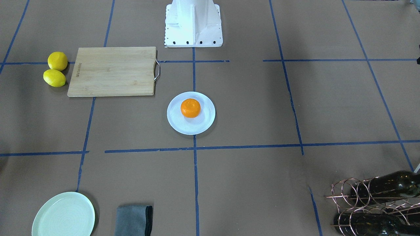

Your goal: Pick orange to plate

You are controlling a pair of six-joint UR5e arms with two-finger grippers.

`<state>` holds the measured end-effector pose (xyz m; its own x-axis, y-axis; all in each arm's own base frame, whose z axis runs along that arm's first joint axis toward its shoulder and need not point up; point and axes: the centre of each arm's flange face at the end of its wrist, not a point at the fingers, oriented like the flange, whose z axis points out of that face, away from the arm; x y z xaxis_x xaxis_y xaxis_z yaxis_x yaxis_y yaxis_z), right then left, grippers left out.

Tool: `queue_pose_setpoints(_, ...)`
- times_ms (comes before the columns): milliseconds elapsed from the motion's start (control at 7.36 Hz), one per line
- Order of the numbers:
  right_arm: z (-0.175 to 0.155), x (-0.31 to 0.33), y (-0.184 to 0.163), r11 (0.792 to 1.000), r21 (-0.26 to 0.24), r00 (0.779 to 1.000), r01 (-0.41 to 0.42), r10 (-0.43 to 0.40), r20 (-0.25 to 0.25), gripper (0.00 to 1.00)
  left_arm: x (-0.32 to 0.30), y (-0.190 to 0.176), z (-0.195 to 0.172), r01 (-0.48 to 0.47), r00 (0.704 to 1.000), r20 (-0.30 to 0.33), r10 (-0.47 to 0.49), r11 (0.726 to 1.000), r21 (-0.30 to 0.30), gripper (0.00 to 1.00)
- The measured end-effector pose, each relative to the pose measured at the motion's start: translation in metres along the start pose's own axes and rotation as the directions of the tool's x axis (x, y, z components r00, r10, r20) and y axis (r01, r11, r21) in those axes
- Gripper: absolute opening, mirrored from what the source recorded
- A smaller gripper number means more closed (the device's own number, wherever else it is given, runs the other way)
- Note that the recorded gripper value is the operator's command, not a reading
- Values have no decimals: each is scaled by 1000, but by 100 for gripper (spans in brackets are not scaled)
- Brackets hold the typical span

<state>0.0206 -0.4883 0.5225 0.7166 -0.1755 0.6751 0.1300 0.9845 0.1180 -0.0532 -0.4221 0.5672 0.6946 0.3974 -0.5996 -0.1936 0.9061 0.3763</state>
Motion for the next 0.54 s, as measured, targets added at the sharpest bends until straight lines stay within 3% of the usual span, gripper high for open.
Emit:
queue_pose_setpoints(272, 9, 32, 26, 999, -43, 1000, -18, 19, 22, 100, -16, -3, -10, 106, 994, -19, -109, 988, -109, 100)
queue_pose_setpoints(544, 24, 48, 39, 997, -72, 998, -39, 42, 36, 100, -18, 1, -10, 155, 987, -28, -161, 975, -161, 100)
